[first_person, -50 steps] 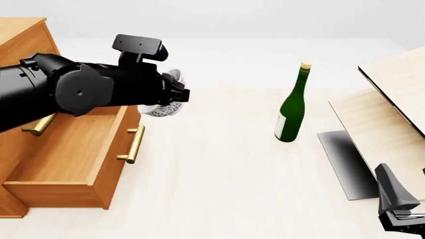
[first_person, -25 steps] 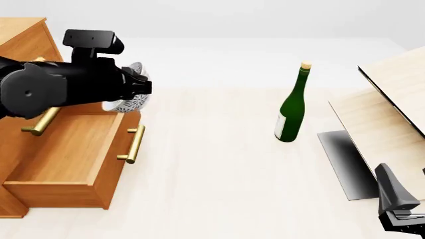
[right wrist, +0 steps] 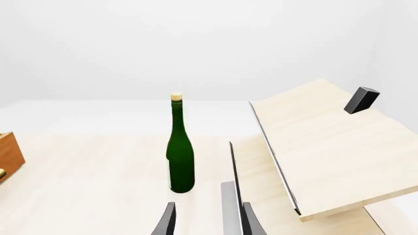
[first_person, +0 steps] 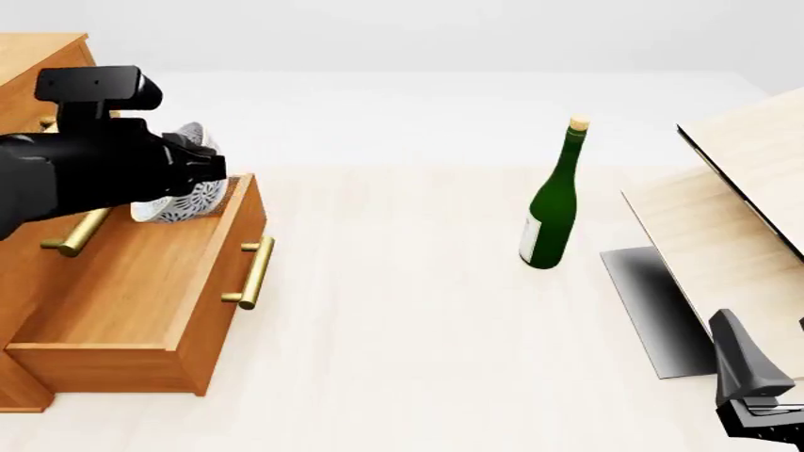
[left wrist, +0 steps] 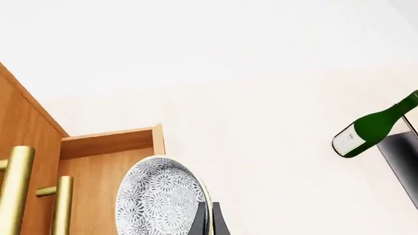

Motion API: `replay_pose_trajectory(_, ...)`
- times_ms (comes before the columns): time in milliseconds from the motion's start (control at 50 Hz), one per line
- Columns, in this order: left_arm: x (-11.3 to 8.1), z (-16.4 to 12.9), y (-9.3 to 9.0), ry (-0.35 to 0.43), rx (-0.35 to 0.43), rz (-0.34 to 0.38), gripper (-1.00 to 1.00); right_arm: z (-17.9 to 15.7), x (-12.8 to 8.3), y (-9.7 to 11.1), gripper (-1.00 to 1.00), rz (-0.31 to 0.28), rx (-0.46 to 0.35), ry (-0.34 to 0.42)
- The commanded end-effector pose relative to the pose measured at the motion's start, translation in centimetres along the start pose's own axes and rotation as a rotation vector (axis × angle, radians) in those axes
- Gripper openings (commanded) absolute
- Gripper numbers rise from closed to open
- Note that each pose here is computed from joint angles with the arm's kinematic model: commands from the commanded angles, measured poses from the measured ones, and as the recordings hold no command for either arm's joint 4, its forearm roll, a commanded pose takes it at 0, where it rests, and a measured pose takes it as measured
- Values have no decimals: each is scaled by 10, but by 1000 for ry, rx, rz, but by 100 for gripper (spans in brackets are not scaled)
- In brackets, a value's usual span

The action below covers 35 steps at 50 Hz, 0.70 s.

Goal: Put the bowl in the bottom drawer of the cabinet.

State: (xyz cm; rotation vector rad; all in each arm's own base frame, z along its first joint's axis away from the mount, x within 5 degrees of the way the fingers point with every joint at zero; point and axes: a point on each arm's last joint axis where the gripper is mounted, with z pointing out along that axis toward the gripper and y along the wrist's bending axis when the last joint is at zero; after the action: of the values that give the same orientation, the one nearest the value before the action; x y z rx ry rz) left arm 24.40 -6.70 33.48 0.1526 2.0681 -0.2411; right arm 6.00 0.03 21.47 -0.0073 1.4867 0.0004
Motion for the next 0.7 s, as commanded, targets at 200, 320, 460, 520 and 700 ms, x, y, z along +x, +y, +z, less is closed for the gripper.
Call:
replay_pose_trajectory(200,17,-3,28,-5,-94,-59,-100,0,0,0,100,0,0,0)
replay_pose_trajectory(320,25,2,29,7,-97,-88,-100,0,0,0,100,0,0,0)
replay_pose_trajectory(460,31,6,33,17,-108,-106,-100,0,0,0,100,0,0,0)
replay_pose_trajectory(520,33,9,34,22,-113,-112,-100,0,0,0,100,0,0,0)
replay_pose_trajectory(700,37,13,36,29,-118,-118,-100,0,0,0,100,0,0,0)
